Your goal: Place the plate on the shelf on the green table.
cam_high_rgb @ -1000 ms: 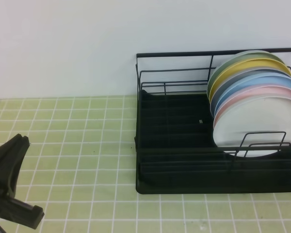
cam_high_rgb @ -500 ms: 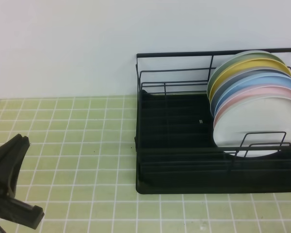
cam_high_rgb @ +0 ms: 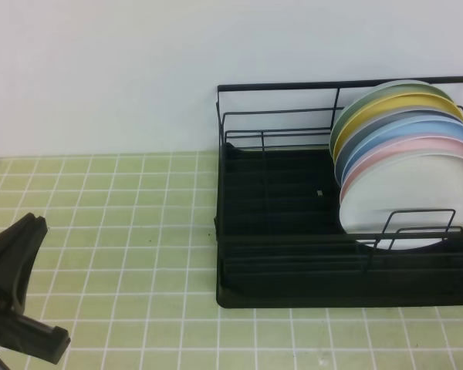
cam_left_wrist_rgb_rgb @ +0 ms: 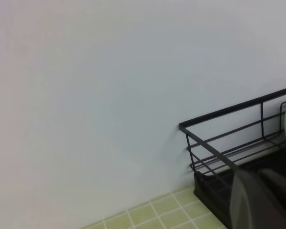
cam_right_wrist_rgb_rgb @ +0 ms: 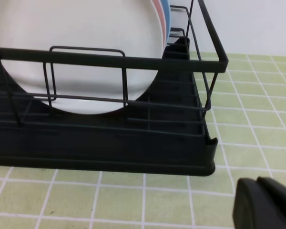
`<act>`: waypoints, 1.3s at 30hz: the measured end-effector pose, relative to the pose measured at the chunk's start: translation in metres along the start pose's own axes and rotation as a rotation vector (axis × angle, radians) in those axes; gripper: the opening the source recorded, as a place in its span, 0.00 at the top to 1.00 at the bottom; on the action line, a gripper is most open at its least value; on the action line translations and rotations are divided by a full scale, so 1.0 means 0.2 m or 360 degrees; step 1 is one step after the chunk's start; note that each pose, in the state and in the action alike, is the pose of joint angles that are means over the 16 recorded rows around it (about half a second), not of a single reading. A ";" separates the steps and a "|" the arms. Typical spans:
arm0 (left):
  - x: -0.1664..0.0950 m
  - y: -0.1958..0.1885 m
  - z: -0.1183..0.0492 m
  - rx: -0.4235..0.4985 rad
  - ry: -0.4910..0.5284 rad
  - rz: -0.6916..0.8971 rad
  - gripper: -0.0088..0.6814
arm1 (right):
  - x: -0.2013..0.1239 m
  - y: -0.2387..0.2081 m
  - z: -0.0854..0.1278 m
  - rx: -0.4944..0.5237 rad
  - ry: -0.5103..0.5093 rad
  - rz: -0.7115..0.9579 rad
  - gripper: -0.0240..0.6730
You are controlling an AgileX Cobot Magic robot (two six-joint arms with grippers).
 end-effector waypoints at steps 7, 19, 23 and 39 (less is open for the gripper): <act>0.00 0.00 0.00 0.0000 0.0000 0.0000 0.99 | 0.01 0.00 0.00 0.0000 0.0002 -0.0004 0.97; -0.01 0.00 0.01 0.0015 -0.0006 0.0002 0.99 | 0.02 0.00 0.00 0.0000 0.0005 -0.0010 0.97; -0.02 -0.01 0.04 0.0061 -0.0034 -0.0027 0.99 | 0.01 0.00 0.00 0.0001 0.0003 -0.0003 0.97; 0.09 -0.25 0.27 0.0382 -0.0149 -0.0696 0.99 | 0.01 0.00 0.00 0.0000 0.0002 -0.0006 0.97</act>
Point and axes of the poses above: a point on each arm's last joint axis where the gripper is mounted, y pointing out along that axis toward the gripper, z along the wrist's bending axis when the last joint is at zero, x = y × z, the point moved 9 cm from there along y, pointing out along that axis toward the gripper, and after that the axes turned 9 degrees about -y, right-handed, at the moved point
